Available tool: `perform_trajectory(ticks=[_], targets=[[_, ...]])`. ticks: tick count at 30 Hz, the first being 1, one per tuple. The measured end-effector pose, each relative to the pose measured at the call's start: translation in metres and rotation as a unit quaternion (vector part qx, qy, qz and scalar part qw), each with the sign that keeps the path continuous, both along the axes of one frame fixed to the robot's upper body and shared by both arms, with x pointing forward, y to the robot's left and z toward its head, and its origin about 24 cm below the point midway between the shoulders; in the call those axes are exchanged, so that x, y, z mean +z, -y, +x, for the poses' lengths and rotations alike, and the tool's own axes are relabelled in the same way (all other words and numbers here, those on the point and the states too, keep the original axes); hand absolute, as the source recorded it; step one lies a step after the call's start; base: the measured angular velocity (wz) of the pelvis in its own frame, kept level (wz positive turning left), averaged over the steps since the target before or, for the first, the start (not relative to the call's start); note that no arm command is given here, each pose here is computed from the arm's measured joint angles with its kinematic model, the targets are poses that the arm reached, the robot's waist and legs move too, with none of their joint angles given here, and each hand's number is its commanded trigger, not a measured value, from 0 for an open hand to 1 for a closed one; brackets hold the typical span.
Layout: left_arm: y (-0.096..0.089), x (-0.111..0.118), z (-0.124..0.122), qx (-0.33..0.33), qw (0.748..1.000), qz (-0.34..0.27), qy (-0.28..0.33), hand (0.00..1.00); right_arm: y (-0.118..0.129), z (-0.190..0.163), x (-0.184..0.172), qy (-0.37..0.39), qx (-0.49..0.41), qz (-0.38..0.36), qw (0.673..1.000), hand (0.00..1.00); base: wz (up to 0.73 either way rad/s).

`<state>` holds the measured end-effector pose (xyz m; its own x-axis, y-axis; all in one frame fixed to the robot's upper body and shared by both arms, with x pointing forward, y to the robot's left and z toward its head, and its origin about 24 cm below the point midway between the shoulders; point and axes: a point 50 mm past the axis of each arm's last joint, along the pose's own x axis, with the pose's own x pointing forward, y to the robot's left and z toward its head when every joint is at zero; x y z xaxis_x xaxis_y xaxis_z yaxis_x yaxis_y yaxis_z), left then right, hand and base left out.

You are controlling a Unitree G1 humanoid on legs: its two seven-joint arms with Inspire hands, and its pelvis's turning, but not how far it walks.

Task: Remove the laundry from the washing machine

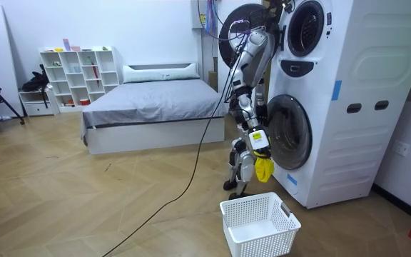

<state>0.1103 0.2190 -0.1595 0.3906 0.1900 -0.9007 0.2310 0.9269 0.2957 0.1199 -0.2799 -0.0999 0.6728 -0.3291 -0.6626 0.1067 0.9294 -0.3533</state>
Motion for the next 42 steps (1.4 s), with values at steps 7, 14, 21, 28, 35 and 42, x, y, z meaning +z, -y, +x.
perform_trajectory(ticks=[7,14,21,28,35,42], targets=[[0.001,0.000,0.001,0.009,1.000,0.009,0.008,0.00,0.003,0.002,0.001,0.013,-0.036,-0.017,0.999,1.00,-0.08],[0.000,0.000,-0.002,0.036,0.999,0.010,0.008,0.00,0.009,0.008,0.007,0.033,-0.065,-0.050,0.996,1.00,-0.03],[0.000,0.000,-0.002,0.033,0.999,0.015,0.009,0.00,0.011,0.013,0.010,0.046,-0.079,-0.068,0.993,0.00,0.00],[-0.003,0.001,0.000,0.042,0.999,0.014,0.016,0.00,0.013,0.013,0.012,0.057,-0.087,-0.074,0.992,0.00,0.00],[-0.005,0.002,0.000,0.041,0.999,0.016,0.019,0.00,0.013,0.013,0.012,0.057,-0.088,-0.076,0.991,0.00,0.00],[-0.005,0.002,0.002,0.041,0.999,0.016,0.023,0.00,0.013,0.012,0.012,0.062,-0.089,-0.078,0.991,0.00,0.02]])
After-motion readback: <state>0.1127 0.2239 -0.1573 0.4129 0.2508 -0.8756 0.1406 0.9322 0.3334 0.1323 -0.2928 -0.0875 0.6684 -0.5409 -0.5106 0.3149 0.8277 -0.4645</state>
